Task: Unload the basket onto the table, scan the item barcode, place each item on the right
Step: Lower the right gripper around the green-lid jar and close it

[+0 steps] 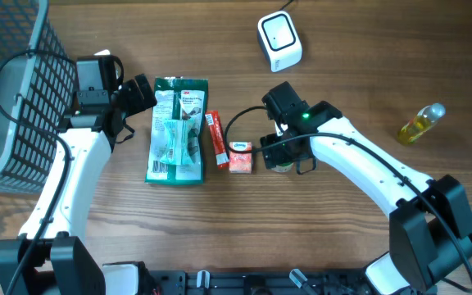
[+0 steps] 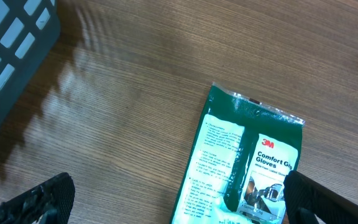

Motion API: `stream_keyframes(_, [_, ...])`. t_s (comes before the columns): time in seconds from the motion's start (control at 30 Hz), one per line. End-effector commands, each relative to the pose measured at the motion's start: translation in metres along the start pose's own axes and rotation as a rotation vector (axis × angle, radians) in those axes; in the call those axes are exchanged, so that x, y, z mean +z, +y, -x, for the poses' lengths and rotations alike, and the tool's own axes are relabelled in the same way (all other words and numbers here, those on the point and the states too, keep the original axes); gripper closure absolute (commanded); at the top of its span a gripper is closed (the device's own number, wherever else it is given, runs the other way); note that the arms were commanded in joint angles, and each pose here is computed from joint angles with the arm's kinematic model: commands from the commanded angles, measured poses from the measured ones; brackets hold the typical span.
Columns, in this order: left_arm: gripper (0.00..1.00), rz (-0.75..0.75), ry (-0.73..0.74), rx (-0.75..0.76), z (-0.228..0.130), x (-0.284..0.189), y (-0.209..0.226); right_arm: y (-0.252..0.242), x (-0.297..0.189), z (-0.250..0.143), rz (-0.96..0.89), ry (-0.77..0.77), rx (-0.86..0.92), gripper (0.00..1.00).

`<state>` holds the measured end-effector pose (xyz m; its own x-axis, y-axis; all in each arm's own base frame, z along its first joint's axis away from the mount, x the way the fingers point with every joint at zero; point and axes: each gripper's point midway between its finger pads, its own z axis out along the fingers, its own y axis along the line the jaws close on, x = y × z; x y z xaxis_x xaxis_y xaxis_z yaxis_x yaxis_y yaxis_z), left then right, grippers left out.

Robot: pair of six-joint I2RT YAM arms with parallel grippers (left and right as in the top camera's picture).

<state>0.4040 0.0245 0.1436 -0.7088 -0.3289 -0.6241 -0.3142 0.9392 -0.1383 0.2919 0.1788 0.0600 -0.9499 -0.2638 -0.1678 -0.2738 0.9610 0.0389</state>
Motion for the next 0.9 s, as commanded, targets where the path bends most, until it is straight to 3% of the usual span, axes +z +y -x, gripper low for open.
stream_keyframes(0.0, [0.00,0.007,-0.016,0.005,0.0053,-0.0020,0.0016,-0.0029,0.0049,0.0014,-0.021,-0.002,-0.019,0.22])
stream_keyframes(0.87, [0.00,0.007,-0.016,0.005,0.0053,-0.0020,0.0016,-0.0030,0.0049,0.0010,-0.022,0.001,-0.097,0.20])
